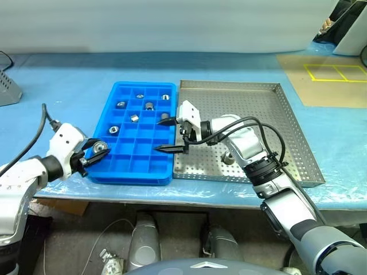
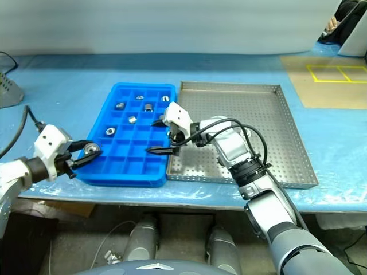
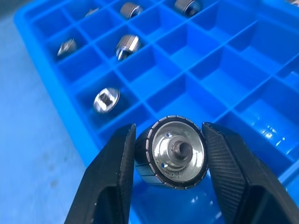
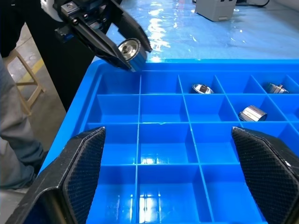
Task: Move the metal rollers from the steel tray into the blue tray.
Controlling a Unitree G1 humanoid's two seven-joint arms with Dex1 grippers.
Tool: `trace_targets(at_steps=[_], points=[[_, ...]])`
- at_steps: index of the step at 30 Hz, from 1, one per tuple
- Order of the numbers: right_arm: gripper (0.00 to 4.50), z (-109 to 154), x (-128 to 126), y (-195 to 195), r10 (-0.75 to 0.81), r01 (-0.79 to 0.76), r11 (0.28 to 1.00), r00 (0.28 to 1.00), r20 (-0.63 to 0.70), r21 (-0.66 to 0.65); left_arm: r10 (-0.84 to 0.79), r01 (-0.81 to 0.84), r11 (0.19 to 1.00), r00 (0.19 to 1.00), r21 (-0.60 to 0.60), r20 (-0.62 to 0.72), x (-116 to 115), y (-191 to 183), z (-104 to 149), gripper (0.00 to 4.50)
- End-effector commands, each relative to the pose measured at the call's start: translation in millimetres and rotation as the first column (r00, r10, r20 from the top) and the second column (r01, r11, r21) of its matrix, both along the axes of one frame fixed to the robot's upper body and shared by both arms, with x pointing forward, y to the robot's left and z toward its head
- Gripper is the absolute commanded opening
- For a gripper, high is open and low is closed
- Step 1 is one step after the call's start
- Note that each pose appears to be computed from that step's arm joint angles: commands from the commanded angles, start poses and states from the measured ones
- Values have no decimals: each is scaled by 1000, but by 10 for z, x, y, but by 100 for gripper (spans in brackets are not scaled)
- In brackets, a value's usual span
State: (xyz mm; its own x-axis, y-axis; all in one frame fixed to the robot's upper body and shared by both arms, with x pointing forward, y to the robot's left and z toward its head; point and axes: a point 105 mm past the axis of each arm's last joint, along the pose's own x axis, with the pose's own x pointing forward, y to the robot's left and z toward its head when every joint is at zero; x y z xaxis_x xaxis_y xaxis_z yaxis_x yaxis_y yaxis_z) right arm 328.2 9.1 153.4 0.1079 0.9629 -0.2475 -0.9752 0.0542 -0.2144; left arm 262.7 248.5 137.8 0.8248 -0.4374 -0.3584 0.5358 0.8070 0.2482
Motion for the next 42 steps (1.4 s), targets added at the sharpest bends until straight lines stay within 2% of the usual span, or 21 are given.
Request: trace_targets(at_steps=[1,13,15,18,25,34,38,42], points=[[450,93,-6,-1,4,-5,1000,999,34,23,8,-8,1000,999,4,32,-41,-2,56,190],[450,67,23,-43,-37,36,999,999,39,16,21,-19,998,999,54,-49,-60,-1,-167,190],[450,68,30,-48,-44,44,999,998,40,18,6,-3,998,999,58,-53,-44,-22,-171,262],[450,68,35,-56,-53,52,998,998,42,19,-3,6,998,999,58,-45,7,-44,-132,343],[450,80,60,-139,-93,92,996,995,46,22,-78,79,997,997,19,-10,113,-142,21,343],[450,135,158,-483,-263,260,965,963,62,43,-262,262,965,964,-7,51,511,-498,270,343],[450,119,251,-882,-420,418,908,905,76,33,-336,336,942,941,25,37,801,-707,207,343],[450,139,238,-1233,-540,539,841,837,87,39,-423,423,906,904,25,57,1068,-1073,221,343]])
